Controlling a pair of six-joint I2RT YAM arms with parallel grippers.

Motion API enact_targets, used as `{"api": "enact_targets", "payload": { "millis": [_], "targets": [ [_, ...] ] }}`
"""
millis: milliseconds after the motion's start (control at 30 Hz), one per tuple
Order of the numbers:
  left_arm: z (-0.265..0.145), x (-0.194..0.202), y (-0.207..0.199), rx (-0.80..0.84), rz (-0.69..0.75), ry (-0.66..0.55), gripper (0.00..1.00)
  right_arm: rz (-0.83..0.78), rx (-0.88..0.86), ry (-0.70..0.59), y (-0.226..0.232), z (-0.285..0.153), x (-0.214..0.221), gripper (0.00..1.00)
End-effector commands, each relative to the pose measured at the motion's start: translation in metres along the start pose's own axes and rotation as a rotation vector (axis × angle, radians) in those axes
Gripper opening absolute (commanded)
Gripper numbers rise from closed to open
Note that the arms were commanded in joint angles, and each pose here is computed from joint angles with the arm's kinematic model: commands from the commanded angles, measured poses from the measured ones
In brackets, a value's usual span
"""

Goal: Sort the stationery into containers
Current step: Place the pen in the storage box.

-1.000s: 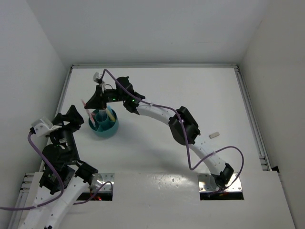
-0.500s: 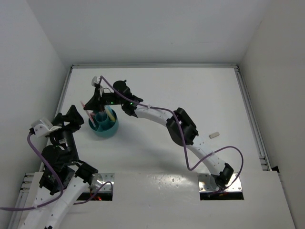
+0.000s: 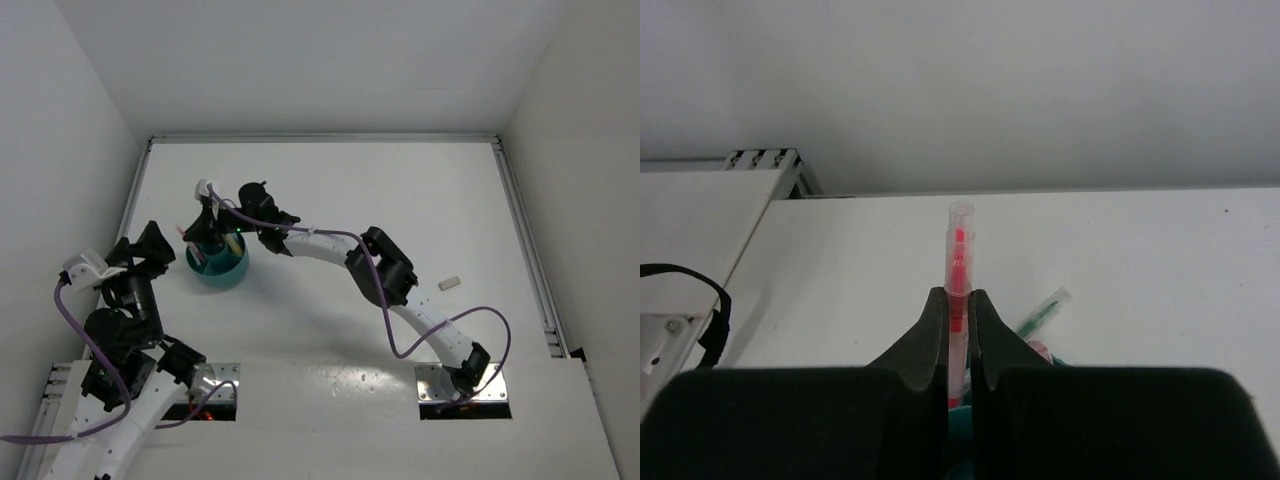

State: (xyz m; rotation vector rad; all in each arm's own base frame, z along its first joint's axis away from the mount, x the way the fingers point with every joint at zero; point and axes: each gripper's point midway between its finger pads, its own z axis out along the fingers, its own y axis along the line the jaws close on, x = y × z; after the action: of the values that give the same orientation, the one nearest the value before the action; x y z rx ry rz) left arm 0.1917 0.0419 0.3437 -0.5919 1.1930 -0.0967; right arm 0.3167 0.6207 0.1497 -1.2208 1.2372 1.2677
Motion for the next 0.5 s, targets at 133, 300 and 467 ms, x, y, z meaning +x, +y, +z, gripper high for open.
{"api": "enact_targets", "payload": {
  "millis": [133,300,467],
  "targets": [
    [0.0,-0.009,0.0,0.002,-0.021,-0.032,0.73,-0.051,-0.017,0.017,0.012,0.001,-0.007,0.13],
    [0.0,-0.009,0.0,0.002,-0.021,-0.032,0.73,-0.06,-0.026,0.017,0.014,0.001,-0.011,0.5],
    [0.0,-0.009,0.0,0.002,-0.021,-0.032,0.73,-0.066,-0.017,0.009,0.012,0.002,-0.018,0.58]
  ]
}}
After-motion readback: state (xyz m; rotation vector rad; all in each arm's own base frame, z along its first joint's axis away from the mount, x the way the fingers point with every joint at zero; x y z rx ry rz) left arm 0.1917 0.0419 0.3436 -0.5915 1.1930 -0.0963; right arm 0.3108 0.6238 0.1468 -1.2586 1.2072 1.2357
